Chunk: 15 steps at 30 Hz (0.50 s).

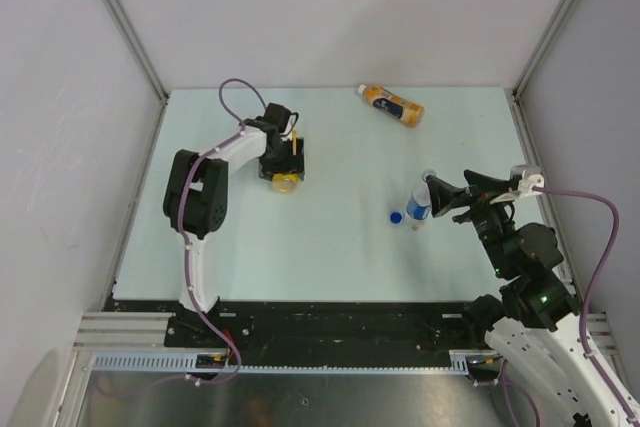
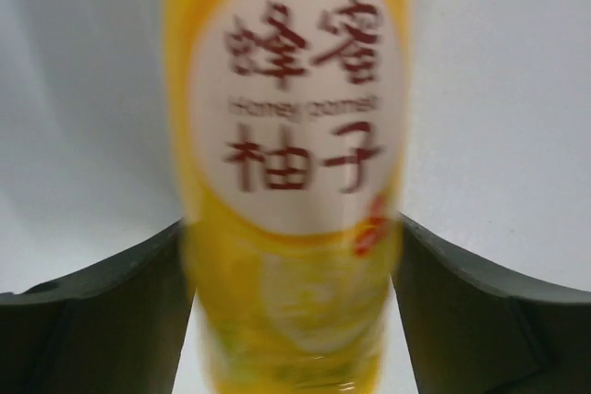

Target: Unscrew the bottle caps

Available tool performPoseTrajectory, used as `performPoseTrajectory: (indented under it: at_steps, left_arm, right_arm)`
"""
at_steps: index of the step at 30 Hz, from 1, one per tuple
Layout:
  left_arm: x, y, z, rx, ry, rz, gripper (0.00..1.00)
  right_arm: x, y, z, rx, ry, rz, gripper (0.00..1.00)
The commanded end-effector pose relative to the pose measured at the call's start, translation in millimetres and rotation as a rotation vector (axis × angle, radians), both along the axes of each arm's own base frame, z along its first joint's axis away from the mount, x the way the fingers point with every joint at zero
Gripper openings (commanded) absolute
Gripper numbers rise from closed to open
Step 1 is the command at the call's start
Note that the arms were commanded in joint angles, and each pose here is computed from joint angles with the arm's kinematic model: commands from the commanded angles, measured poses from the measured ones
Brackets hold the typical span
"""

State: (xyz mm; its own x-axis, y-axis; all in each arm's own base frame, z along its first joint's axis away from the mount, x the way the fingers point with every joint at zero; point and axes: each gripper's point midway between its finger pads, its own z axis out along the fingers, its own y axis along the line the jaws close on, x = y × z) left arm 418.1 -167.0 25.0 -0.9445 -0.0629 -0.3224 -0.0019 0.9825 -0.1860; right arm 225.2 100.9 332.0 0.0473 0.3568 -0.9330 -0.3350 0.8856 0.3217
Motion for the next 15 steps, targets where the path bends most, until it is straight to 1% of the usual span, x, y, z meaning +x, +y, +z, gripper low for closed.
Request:
performPoseTrajectory:
  at_steps: [1,4,6,10,15]
  left_arm:
    - [-8,-15,-5,0.015,0.021,-0.084,0.76]
    - [-9,-17,3,0.029,-0.002,-0.111,0.63]
    - [-9,-21,12,0.031,-0.023,-0.133,0.58]
    - [-13,-28,38,0.037,-0.079,-0.184,0.57]
    - [-22,-41,88,0.054,-0.201,-0.272,0.58]
  right_arm:
    - [-8,1,30,0.043,-0.057,0.027,0.99]
    - [-9,0,32,0.05,-0.063,0.028,0.99]
    - [-10,0,34,0.054,-0.065,0.032,0.99]
    - [-11,1,36,0.063,-0.067,0.039,0.99]
    - [-13,13,46,0.072,-0.089,0.101,0.99]
